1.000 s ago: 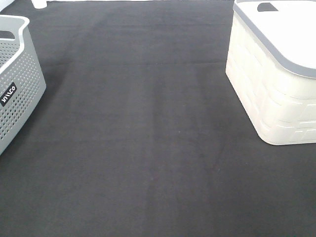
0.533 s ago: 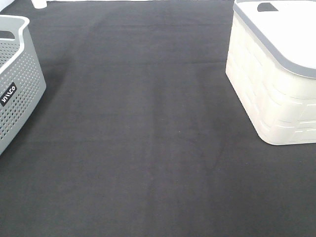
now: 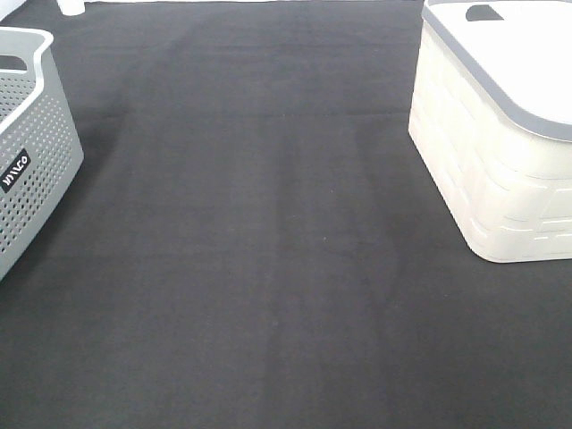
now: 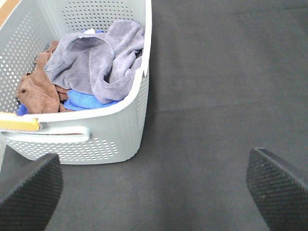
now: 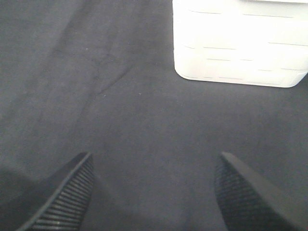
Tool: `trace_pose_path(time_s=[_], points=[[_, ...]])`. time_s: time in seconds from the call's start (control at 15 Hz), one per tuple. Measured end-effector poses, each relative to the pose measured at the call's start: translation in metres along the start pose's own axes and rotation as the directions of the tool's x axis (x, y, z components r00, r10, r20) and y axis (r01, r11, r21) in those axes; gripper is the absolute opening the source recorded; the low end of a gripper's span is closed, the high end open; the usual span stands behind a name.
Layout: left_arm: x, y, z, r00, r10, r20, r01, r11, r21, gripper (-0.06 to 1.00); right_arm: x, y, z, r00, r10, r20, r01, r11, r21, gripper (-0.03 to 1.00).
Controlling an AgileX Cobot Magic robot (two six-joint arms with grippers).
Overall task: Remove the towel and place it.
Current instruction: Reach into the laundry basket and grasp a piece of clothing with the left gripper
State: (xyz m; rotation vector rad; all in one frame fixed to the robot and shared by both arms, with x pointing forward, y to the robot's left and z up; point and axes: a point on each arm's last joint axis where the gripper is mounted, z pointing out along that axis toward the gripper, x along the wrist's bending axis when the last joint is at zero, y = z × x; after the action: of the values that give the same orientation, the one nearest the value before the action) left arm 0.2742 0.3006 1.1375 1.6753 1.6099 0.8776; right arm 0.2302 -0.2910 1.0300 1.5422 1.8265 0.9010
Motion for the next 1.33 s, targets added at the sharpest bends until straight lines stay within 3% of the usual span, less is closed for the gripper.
trace_pose_path(time_s=[0.13, 0.27, 0.53, 0.67, 0.87, 1.07, 1.13, 1.33], points=[[0.002, 0.036, 0.013, 0.999, 0.031, 0.008, -0.032, 0.996, 0.088, 0.98, 0.000, 0.000, 0.000, 1.000, 0.000, 0.000, 0.000, 1.000, 0.000, 0.69], [0.004, 0.070, 0.036, 0.993, 0.116, 0.031, -0.119, 0.977, 0.176, 0.98, 0.000, 0.000, 0.000, 1.000, 0.000, 0.000, 0.000, 1.000, 0.000, 0.69], [0.007, 0.125, 0.101, 0.952, 0.286, 0.113, -0.307, 0.904, 0.298, 0.98, 0.000, 0.000, 0.000, 1.000, 0.000, 0.000, 0.000, 1.000, 0.000, 0.69], [0.009, 0.143, 0.141, 0.902, 0.392, 0.182, -0.432, 0.837, 0.337, 0.98, 0.000, 0.000, 0.000, 1.000, 0.000, 0.000, 0.000, 1.000, 0.000, 0.69], [0.010, 0.153, 0.190, 0.742, 0.588, 0.322, -0.670, 0.668, 0.324, 0.98, 0.000, 0.000, 0.000, 1.000, 0.000, 0.000, 0.000, 1.000, 0.000, 0.69], [0.030, 0.148, 0.232, 0.635, 0.669, 0.385, -0.771, 0.573, 0.277, 0.98, 0.000, 0.000, 0.000, 1.000, 0.000, 0.000, 0.000, 1.000, 0.000, 0.69], [0.043, 0.145, 0.240, 0.615, 0.682, 0.395, -0.788, 0.550, 0.277, 0.98, 0.000, 0.000, 0.000, 1.000, 0.000, 0.000, 0.000, 1.000, 0.000, 0.69], [0.085, 0.134, 0.266, 0.625, 0.691, 0.363, -0.780, 0.548, 0.301, 0.98, 0.000, 0.000, 0.000, 1.000, 0.000, 0.000, 0.000, 1.000, 0.000, 0.69]])
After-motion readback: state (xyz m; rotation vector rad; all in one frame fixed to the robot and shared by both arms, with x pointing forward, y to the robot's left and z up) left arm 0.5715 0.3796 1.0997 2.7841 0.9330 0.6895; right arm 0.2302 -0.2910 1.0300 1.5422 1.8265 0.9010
